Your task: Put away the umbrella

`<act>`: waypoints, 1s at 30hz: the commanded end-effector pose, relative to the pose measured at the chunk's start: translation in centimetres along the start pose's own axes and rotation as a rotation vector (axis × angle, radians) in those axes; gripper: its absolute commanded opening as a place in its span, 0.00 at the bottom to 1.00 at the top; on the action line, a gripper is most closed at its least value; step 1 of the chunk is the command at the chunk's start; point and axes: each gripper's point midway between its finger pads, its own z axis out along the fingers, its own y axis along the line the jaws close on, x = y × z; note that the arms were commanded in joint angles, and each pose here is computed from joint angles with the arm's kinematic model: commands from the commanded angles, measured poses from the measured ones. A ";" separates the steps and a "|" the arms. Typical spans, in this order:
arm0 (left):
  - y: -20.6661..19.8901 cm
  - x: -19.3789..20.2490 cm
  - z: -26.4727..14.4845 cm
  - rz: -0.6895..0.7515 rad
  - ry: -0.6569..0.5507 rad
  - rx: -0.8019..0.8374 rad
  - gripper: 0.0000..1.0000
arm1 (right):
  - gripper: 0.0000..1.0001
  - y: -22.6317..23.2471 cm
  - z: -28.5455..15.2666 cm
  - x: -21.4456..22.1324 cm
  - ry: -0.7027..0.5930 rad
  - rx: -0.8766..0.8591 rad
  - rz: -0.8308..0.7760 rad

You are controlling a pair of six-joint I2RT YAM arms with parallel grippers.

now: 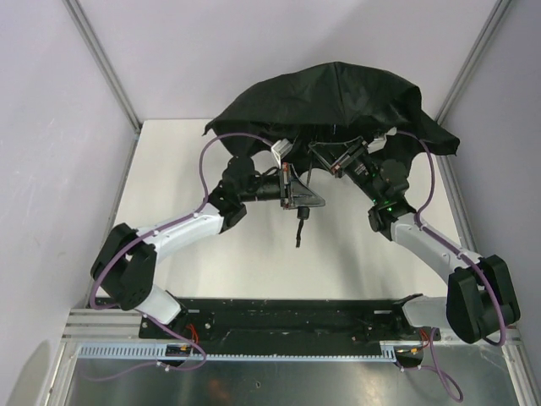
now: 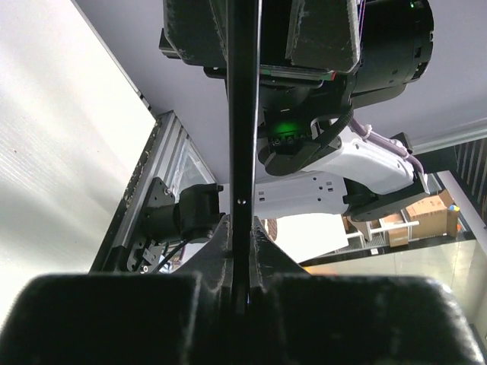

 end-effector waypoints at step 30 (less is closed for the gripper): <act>-0.2 2.2 -3.1 0.265 -0.102 -0.045 0.66 | 0.00 5.6 0.2 -2.7 -0.046 -0.242 -0.210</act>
